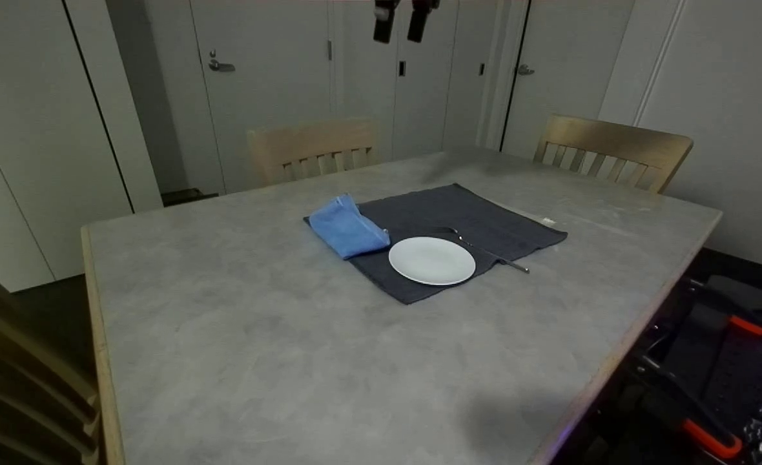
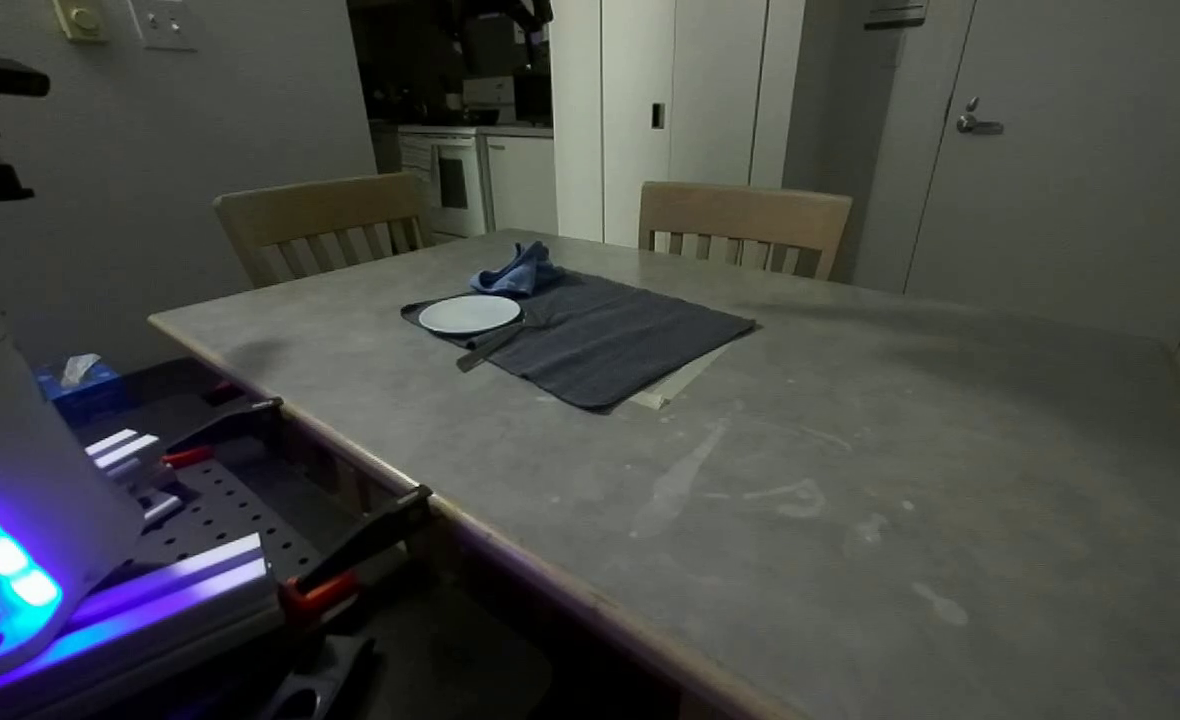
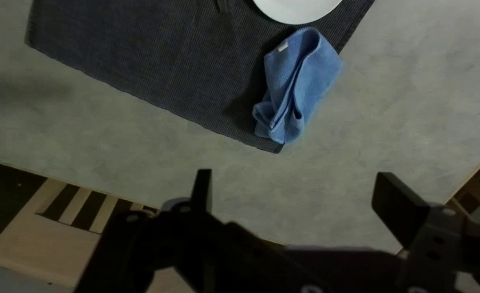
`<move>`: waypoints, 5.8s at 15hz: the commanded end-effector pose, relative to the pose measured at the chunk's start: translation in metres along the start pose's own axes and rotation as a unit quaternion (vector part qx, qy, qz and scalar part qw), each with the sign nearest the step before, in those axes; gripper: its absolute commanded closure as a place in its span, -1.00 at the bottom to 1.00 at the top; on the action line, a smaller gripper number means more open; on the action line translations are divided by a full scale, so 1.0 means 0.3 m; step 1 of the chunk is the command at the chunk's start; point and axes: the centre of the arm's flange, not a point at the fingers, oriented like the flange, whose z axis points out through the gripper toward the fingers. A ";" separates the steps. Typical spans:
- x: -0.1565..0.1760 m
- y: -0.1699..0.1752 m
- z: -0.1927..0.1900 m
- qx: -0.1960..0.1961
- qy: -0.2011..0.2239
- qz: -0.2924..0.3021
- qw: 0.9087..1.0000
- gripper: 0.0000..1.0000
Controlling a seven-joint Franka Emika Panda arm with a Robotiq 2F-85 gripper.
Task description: Wipe the plate with the blue cloth and then put the fork on the plate
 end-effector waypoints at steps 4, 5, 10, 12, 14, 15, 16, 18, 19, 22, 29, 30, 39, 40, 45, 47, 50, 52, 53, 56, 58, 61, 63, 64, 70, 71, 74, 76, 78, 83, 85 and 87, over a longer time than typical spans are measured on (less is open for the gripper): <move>0.118 -0.019 0.231 0.044 -0.072 -0.012 0.996 -1.00; 0.112 -0.027 0.269 0.054 -0.082 -0.010 0.995 -1.00; 0.075 -0.066 0.460 0.109 -0.108 0.011 0.988 -1.00; 0.075 -0.076 0.523 0.122 -0.112 0.025 0.986 -1.00; 0.077 -0.073 0.578 0.128 -0.112 0.035 0.985 -1.00; 0.081 -0.071 0.597 0.129 -0.112 0.037 0.985 -1.00; 0.086 -0.071 0.612 0.128 -0.112 0.037 0.985 -1.00; 0.106 -0.067 0.641 0.127 -0.108 0.035 0.985 -1.00; 0.109 -0.070 0.650 0.127 -0.107 0.036 0.986 -1.00; 0.153 -0.066 0.668 0.118 -0.094 0.048 0.987 -1.00; 0.138 -0.080 0.667 0.089 -0.113 0.059 0.988 -1.00; 0.138 -0.073 0.679 0.085 -0.117 0.062 0.987 -1.00; 0.132 0.007 0.848 0.093 -0.153 0.080 0.981 -1.00; 0.130 0.015 0.870 0.096 -0.156 0.082 0.980 -1.00; 0.140 0.037 0.936 0.107 -0.163 0.088 0.977 -1.00; 0.138 0.028 0.963 0.109 -0.168 0.087 0.976 -1.00; 0.147 0.021 0.991 0.114 -0.177 0.085 0.974 -1.00; 0.154 0.019 1.002 0.116 -0.183 0.084 0.973 -1.00; 0.158 0.020 1.005 0.117 -0.185 0.083 0.972 -1.00; 0.173 0.023 1.009 0.123 -0.188 0.081 0.971 -0.58; 0.181 0.021 1.013 0.127 -0.190 0.078 0.970 -0.40; 0.190 0.024 1.026 0.138 -0.195 0.074 0.968 -0.58; 0.180 0.023 1.049 0.146 -0.198 0.075 0.966 -0.72; 0.178 0.026 1.059 0.150 -0.199 0.076 0.965 -0.58; 0.182 0.042 1.089 0.169 -0.203 0.080 0.961 0.36; 0.177 0.040 1.090 0.169 -0.205 0.080 0.961 0.49; 0.195 0.035 1.046 0.166 -0.212 0.082 0.960 0.91; 0.193 0.023 1.025 0.166 -0.218 0.077 0.959 1.00; 0.201 0.015 0.998 0.168 -0.223 0.071 0.958 0.95; 0.196 -0.014 0.952 0.184 -0.253 0.068 0.948 0.95; 0.181 -0.029 0.932 0.187 -0.273 0.069 0.941 0.95; 0.162 -0.035 0.909 0.188 -0.294 0.073 0.934 0.95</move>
